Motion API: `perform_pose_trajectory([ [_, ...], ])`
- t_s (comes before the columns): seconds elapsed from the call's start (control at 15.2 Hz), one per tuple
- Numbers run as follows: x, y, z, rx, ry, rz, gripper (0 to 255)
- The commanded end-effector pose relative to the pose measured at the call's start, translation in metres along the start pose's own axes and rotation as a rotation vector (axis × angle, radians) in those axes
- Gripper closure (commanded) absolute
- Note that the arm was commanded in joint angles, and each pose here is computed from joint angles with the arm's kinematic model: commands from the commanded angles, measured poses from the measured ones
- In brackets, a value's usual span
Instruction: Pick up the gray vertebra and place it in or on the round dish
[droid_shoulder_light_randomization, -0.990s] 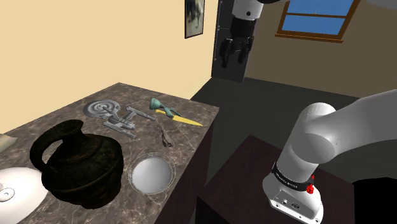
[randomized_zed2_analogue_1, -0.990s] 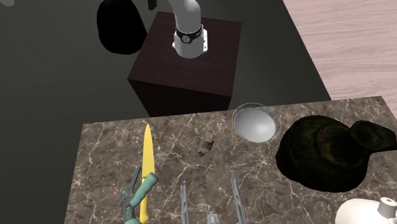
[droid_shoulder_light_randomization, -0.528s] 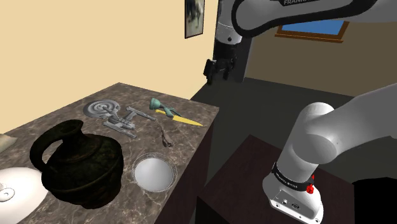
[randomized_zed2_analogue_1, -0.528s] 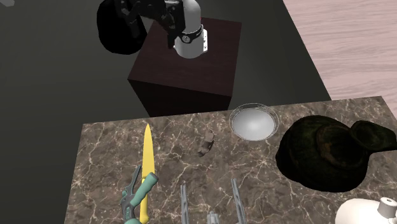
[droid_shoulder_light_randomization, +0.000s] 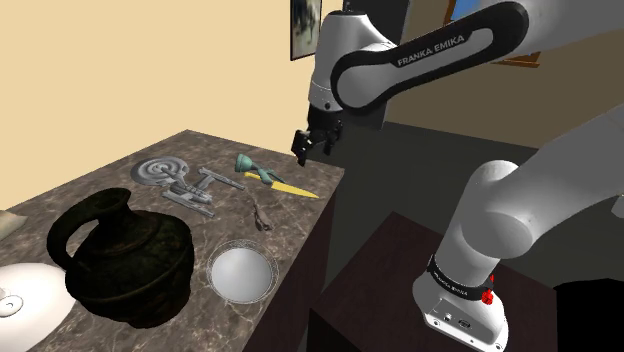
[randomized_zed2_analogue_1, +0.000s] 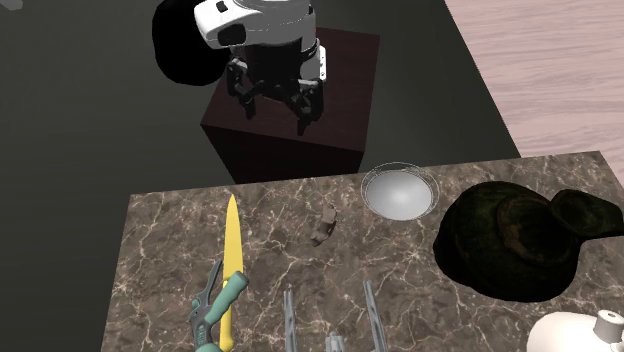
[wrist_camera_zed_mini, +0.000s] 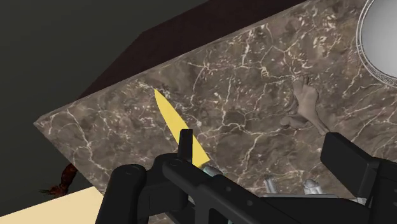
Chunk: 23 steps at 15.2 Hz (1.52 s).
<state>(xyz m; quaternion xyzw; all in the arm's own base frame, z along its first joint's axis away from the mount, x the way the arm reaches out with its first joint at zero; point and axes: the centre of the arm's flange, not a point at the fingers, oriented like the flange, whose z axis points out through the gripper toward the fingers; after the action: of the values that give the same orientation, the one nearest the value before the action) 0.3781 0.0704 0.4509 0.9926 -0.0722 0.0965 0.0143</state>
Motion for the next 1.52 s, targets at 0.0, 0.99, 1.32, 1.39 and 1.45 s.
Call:
perform_pose_trajectory([
  [0.0, 0.002, -0.016, 0.020, 0.006, 0.010, -0.004, 0],
  [0.99, 0.027, -0.125, 0.169, 0.039, 0.064, -0.032, 0],
  [1.32, 0.029, -0.126, 0.196, 0.039, 0.064, -0.032, 0],
  [1.39, 0.029, -0.126, 0.201, 0.039, 0.064, -0.032, 0],
  [1.45, 0.030, -0.126, 0.206, 0.039, 0.064, -0.032, 0],
])
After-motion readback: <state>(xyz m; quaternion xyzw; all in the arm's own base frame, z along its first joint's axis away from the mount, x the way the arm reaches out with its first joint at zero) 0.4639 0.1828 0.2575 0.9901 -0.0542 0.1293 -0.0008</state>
